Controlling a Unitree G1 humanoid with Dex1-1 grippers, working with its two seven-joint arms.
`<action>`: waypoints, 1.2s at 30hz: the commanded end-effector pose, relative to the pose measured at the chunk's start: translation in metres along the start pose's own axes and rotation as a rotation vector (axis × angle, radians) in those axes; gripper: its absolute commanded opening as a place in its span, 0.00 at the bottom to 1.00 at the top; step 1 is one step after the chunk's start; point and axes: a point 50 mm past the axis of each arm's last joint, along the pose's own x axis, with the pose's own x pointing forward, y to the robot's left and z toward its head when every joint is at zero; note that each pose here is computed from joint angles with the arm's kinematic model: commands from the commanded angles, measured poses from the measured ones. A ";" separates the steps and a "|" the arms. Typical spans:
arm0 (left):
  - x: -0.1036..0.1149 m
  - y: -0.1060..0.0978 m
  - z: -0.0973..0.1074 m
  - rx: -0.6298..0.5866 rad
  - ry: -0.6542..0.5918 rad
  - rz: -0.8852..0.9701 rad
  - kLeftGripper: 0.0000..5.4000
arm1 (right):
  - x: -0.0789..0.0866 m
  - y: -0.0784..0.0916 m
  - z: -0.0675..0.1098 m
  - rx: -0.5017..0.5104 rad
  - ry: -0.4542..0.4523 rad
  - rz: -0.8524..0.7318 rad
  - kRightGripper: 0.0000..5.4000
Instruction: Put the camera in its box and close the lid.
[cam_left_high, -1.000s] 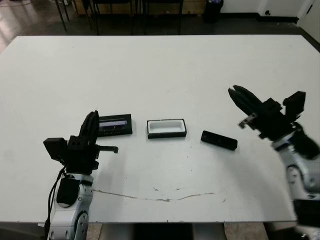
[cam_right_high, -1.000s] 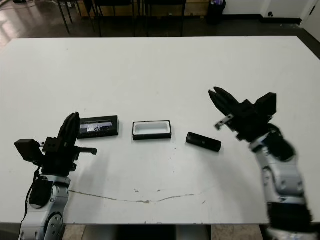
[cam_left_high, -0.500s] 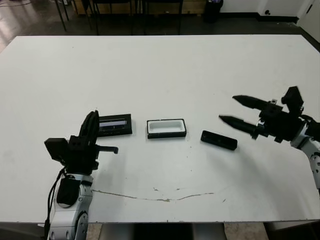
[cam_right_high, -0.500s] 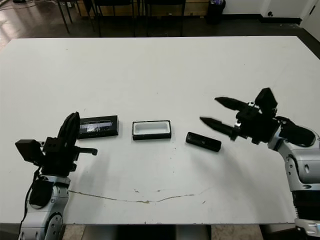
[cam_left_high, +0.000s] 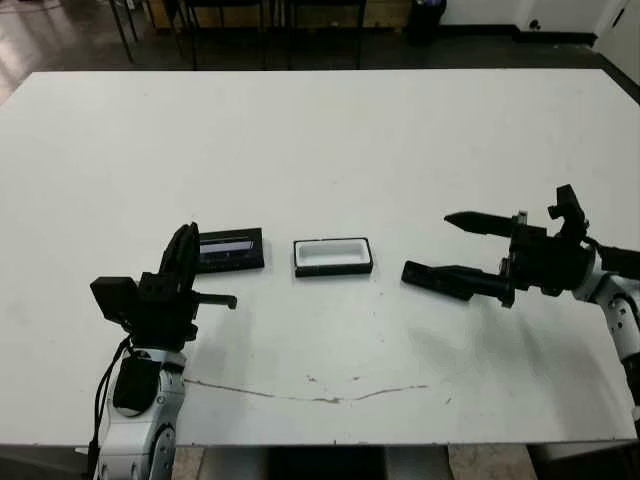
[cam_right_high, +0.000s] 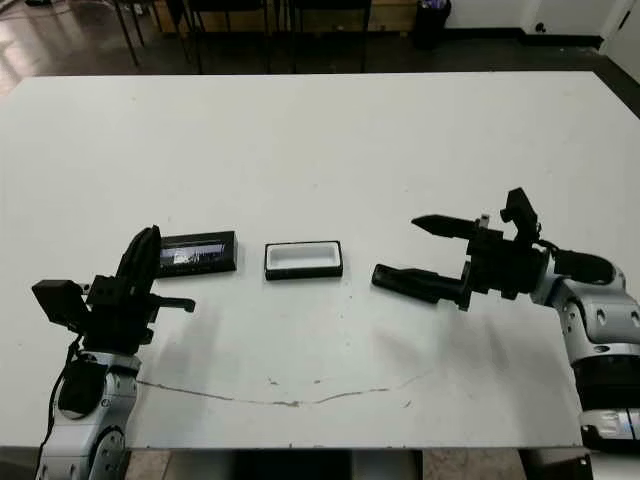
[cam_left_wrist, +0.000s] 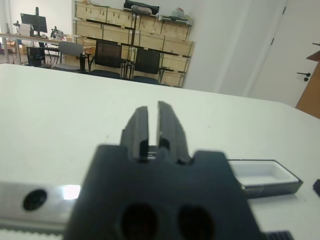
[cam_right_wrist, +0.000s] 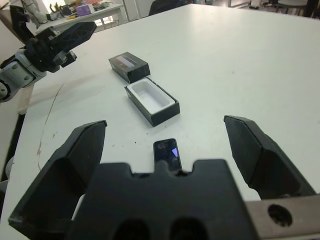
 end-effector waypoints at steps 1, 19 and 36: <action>-0.003 0.003 -0.005 0.008 0.040 0.007 0.00 | 0.001 -0.003 -0.003 0.006 0.021 0.013 0.99; -0.005 0.001 -0.006 -0.002 0.051 0.003 0.00 | -0.007 -0.007 -0.022 0.028 0.111 0.013 0.99; -0.008 0.000 -0.009 -0.015 0.073 0.014 0.00 | -0.005 -0.003 -0.037 0.030 0.184 0.003 0.99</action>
